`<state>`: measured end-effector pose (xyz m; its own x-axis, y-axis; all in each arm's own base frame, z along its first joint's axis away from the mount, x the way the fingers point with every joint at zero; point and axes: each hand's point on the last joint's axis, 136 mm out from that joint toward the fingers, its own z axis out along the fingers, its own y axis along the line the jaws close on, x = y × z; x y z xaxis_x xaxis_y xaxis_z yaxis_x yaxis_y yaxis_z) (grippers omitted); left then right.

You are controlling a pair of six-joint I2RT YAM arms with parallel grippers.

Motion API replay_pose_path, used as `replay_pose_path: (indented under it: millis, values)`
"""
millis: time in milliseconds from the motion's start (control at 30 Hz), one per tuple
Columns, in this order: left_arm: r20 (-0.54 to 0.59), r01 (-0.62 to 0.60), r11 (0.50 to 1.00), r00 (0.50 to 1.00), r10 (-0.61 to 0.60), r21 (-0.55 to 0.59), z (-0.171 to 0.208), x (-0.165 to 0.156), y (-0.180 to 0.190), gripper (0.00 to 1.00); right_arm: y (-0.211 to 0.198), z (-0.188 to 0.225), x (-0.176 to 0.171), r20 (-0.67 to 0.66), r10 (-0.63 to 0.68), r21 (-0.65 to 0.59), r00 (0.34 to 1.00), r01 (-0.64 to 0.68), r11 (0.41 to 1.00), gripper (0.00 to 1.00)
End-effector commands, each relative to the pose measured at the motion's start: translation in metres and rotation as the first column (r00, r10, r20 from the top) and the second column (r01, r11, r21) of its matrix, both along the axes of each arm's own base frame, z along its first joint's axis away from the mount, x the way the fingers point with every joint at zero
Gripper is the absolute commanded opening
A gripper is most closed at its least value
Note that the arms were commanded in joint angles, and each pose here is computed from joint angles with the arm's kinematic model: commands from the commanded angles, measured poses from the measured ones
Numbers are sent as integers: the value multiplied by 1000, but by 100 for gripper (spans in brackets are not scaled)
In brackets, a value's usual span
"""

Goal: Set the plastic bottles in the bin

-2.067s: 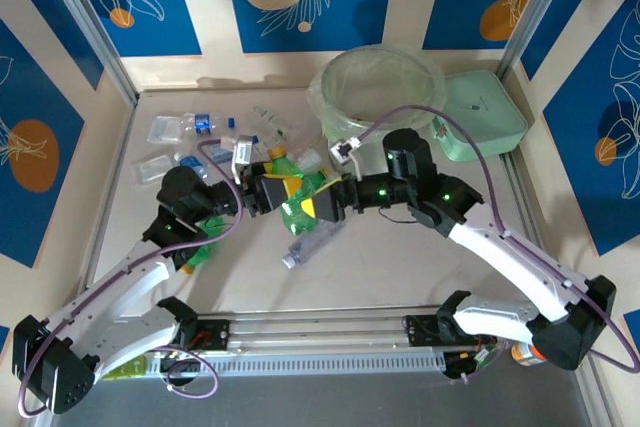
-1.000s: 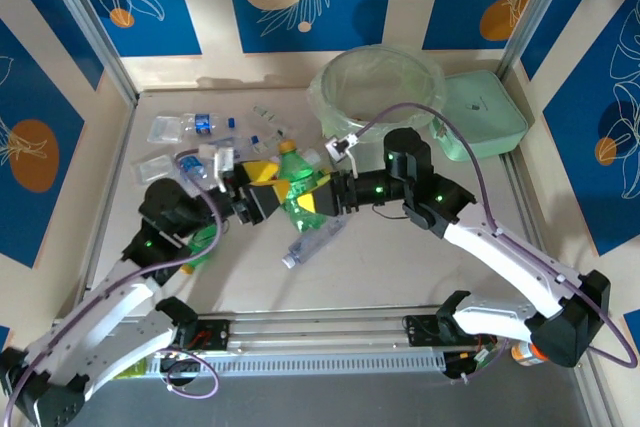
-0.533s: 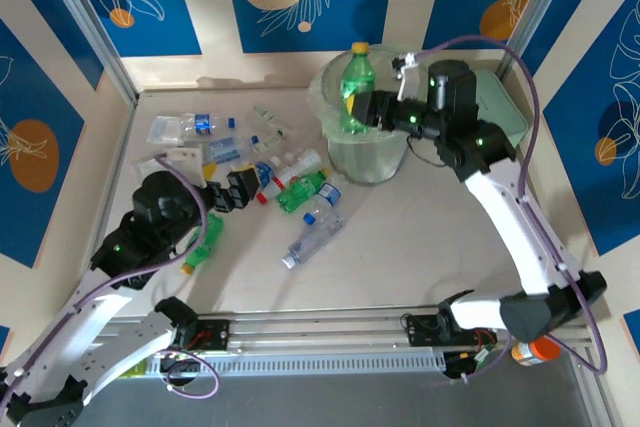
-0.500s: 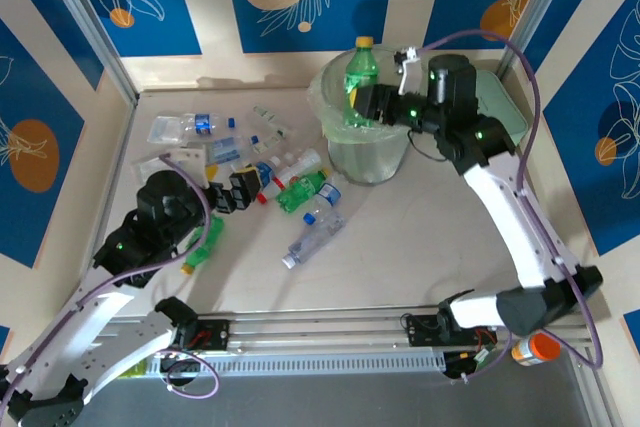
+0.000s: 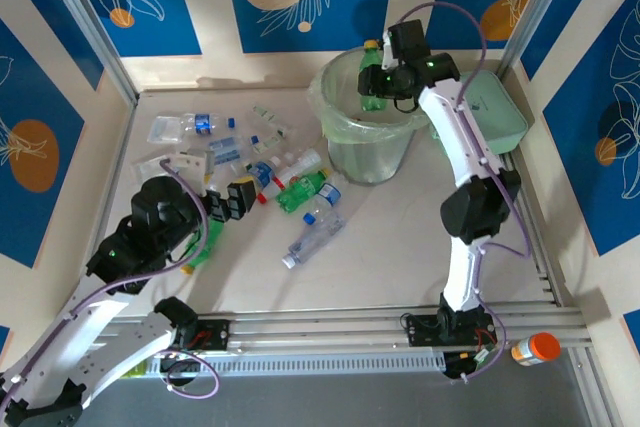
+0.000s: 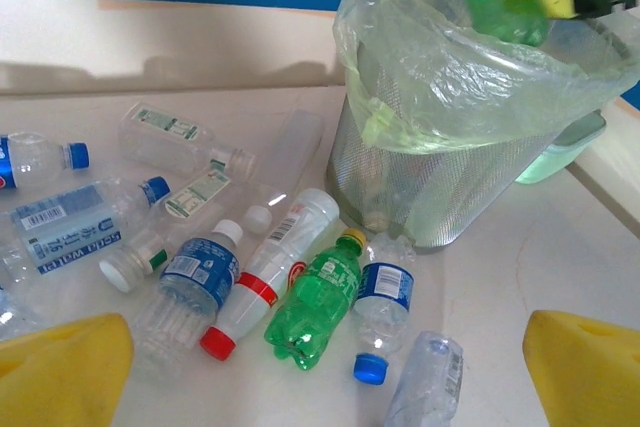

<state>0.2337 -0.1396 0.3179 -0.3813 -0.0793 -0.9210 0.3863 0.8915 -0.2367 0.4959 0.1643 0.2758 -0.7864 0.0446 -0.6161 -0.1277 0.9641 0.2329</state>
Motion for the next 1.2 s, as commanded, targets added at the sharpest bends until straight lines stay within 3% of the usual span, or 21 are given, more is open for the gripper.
replay_pose_path:
  millis: [0, 267, 400, 567, 867, 1167]
  values:
    - [23, -2, 999, 1000, 1, 42, -5, -2, 4, 99, -4, -32, -13, -121, 10, -113, 993, -24, 993, 53]
    - [23, -23, 999, 999, 22, 32, -12, 0, 6, 99, 0, -81, -17, -241, 30, -145, 970, -66, 987, 58]
    - [28, -34, 998, 999, 32, 44, -11, 1, 9, 99, 3, -80, -16, -243, 40, -137, 969, -75, 988, 71]
    - [35, -37, 998, 999, 36, 50, -11, 1, 10, 99, 3, -66, -14, -216, 41, -139, 976, -72, 988, 78]
    - [23, -26, 998, 999, 24, 53, -16, 3, 6, 99, 7, -1, -22, -82, 59, -86, 995, -66, 994, 77]
    - [-47, 65, 996, 997, -62, 69, -30, 5, -14, 99, 4, 97, -71, 145, 65, 66, 987, -75, 995, 71]
